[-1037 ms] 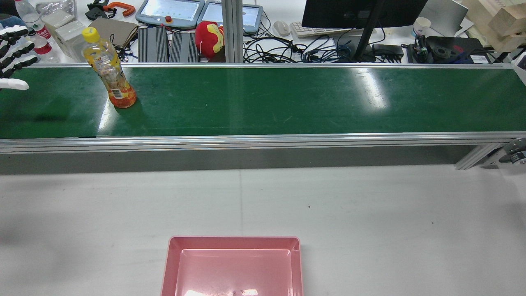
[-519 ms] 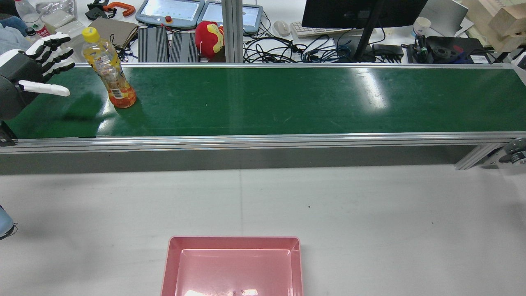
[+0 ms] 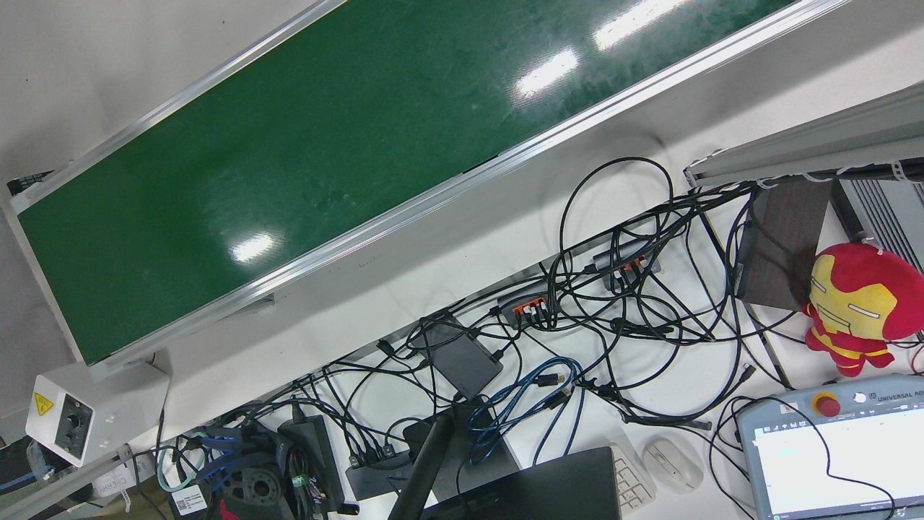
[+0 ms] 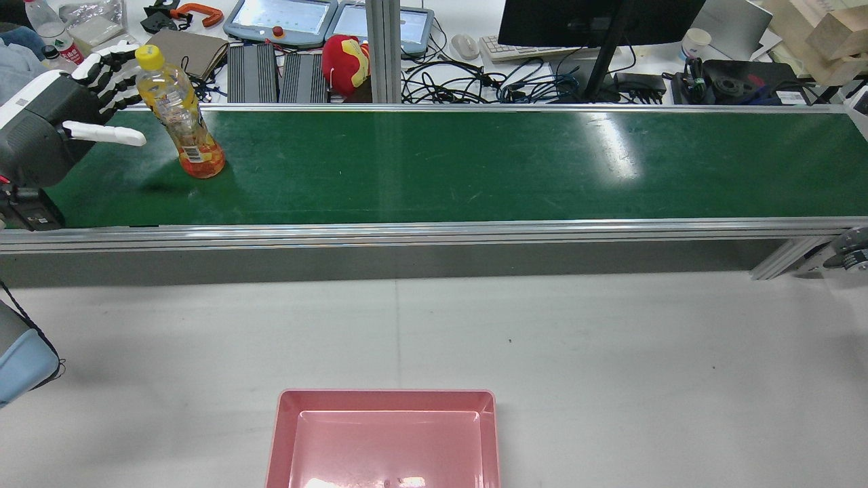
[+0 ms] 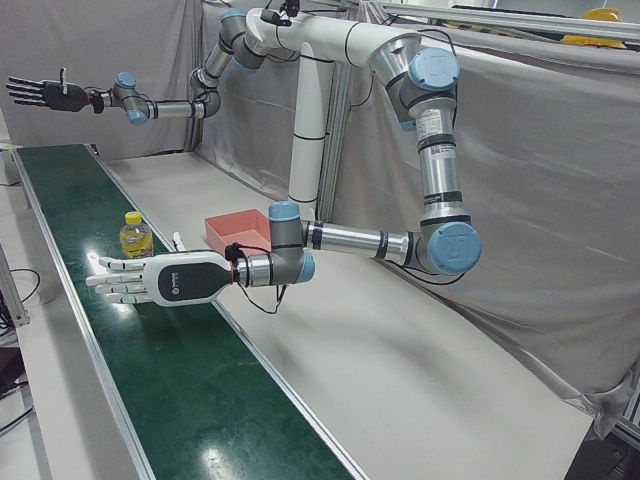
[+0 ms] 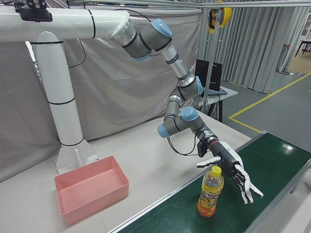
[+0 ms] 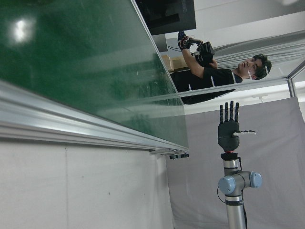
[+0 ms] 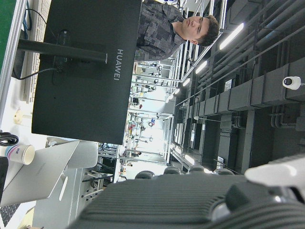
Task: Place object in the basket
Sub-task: 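Move the left hand along the conveyor toward the yellow-capped juice bottle, then close the left hand fingers around the juice bottle, then lift the bottle off the conveyor with the left hand toward the robot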
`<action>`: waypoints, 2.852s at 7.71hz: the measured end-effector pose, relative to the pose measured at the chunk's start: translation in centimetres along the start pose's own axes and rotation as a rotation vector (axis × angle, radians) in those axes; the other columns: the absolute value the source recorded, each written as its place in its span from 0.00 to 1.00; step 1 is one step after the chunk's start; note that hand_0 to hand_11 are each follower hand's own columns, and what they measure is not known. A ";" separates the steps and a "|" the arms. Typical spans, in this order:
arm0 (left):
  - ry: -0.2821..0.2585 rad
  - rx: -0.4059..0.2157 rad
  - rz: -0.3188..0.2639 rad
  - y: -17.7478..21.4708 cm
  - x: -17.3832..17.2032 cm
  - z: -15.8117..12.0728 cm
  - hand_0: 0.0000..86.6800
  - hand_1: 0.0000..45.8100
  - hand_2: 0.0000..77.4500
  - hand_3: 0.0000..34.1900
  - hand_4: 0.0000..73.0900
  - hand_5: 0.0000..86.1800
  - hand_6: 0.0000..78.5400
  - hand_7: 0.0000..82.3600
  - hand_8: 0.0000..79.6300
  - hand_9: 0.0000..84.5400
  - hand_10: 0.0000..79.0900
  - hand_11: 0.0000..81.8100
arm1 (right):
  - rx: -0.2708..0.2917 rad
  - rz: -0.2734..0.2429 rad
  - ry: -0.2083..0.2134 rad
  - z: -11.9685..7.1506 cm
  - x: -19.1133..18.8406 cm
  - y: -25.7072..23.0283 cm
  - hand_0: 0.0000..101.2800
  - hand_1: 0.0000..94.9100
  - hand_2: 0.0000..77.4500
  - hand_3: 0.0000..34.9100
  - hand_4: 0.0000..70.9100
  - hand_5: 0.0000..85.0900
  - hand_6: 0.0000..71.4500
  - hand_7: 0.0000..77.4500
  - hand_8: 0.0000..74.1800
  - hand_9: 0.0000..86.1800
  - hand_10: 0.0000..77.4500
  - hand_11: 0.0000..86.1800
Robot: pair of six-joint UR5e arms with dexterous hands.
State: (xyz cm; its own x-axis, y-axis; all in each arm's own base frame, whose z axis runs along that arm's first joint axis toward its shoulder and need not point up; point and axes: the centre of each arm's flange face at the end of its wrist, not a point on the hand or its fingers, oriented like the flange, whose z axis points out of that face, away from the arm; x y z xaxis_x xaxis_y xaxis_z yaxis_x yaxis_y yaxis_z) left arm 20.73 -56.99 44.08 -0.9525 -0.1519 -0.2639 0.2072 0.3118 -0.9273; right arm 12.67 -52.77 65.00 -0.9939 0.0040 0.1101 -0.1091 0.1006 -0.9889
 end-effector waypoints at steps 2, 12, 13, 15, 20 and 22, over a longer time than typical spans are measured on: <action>-0.016 -0.004 -0.017 1.9 -2.9 0.4 0.65 0.36 0.00 0.04 0.01 0.31 0.00 0.01 0.10 0.12 0.10 0.17 | -0.002 0.001 0.000 0.0 0.0 0.1 0.00 0.00 0.00 0.01 0.00 0.00 0.00 0.01 0.00 0.00 0.00 0.00; -0.030 0.002 -0.076 4.2 -5.2 4.5 0.65 0.37 0.00 0.01 0.01 0.36 0.00 0.01 0.11 0.14 0.11 0.18 | -0.004 0.000 -0.002 0.0 -0.1 0.2 0.00 0.00 0.00 0.01 0.00 0.00 0.00 0.01 0.00 0.00 0.00 0.00; -0.024 0.005 -0.094 4.1 -4.9 4.6 0.65 0.40 0.00 0.01 0.06 0.40 0.00 0.03 0.15 0.17 0.15 0.25 | -0.004 0.000 -0.002 0.0 -0.1 0.2 0.00 0.00 0.00 0.01 0.00 0.00 0.00 0.01 0.00 0.00 0.00 0.00; -0.020 0.016 -0.112 4.0 -4.5 4.5 0.69 0.54 0.21 0.00 0.37 0.62 0.12 0.15 0.27 0.32 0.35 0.49 | -0.005 0.000 -0.002 0.0 -0.1 0.2 0.00 0.00 0.00 0.01 0.00 0.00 0.00 0.01 0.00 0.00 0.00 0.00; -0.035 0.025 -0.109 7.1 -3.0 3.3 0.66 0.11 0.57 0.00 0.64 0.70 0.84 0.75 0.86 0.81 0.90 0.95 | -0.005 0.001 -0.002 0.0 -0.1 0.2 0.00 0.00 0.00 0.01 0.00 0.00 0.00 0.01 0.00 0.00 0.00 0.00; -0.057 -0.019 -0.127 11.9 -1.5 1.7 0.63 0.11 0.57 0.00 0.64 0.70 0.83 0.75 0.88 0.92 0.89 0.95 | -0.005 0.001 -0.002 0.0 -0.1 0.2 0.00 0.00 0.00 0.01 0.00 0.00 0.00 0.01 0.00 0.00 0.00 0.00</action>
State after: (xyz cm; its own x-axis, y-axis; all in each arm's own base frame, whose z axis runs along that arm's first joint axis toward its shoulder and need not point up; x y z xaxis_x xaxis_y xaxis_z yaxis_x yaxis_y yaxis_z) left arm 24.97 -54.69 33.01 -0.9564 -0.2444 -0.1598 0.0808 0.3046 -0.9491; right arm 12.76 -52.76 64.75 -0.9940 0.0020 0.1091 -0.1083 0.1054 -0.9885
